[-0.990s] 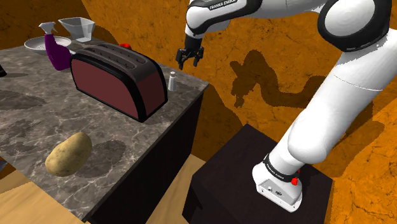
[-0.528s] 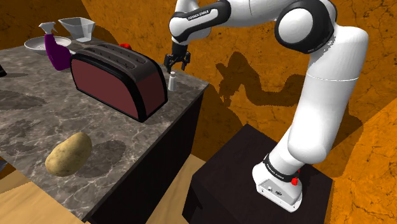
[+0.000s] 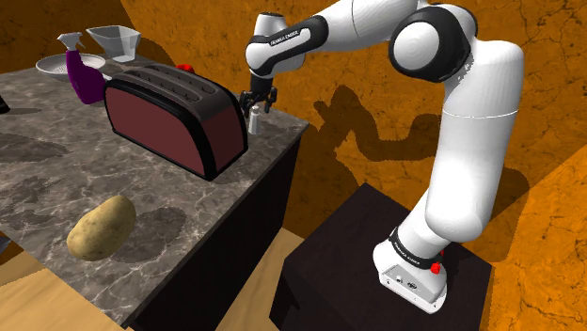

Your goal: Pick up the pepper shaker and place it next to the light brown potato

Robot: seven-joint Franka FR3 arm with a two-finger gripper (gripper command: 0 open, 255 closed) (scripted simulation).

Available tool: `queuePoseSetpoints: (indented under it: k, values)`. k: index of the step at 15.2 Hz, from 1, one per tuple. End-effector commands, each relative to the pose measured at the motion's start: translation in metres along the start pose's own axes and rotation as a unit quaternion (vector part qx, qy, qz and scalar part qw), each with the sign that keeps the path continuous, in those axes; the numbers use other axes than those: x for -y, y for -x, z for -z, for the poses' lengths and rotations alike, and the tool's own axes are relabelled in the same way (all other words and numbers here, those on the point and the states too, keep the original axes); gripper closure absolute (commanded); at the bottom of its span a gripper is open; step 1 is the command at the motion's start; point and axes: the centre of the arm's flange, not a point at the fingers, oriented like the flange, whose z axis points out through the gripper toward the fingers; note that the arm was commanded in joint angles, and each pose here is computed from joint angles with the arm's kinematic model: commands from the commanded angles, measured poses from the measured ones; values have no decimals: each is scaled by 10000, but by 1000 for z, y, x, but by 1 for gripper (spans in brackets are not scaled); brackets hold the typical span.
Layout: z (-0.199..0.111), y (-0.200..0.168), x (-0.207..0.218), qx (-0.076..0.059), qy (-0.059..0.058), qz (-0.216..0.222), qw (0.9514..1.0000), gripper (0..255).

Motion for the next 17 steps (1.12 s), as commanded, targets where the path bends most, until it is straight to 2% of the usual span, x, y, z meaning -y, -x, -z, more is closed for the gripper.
queuePoseSetpoints:
  k: [1, 8, 9, 17]
  values:
    - [-5, -1, 0, -2, -1, 0, 10000, 0]
    - [-5, -1, 0, -1, -1, 0, 10000, 0]
    - [-5, -1, 0, -1, -1, 0, 10000, 255]
    - [-5, -1, 0, -1, -1, 0, 10000, 255]
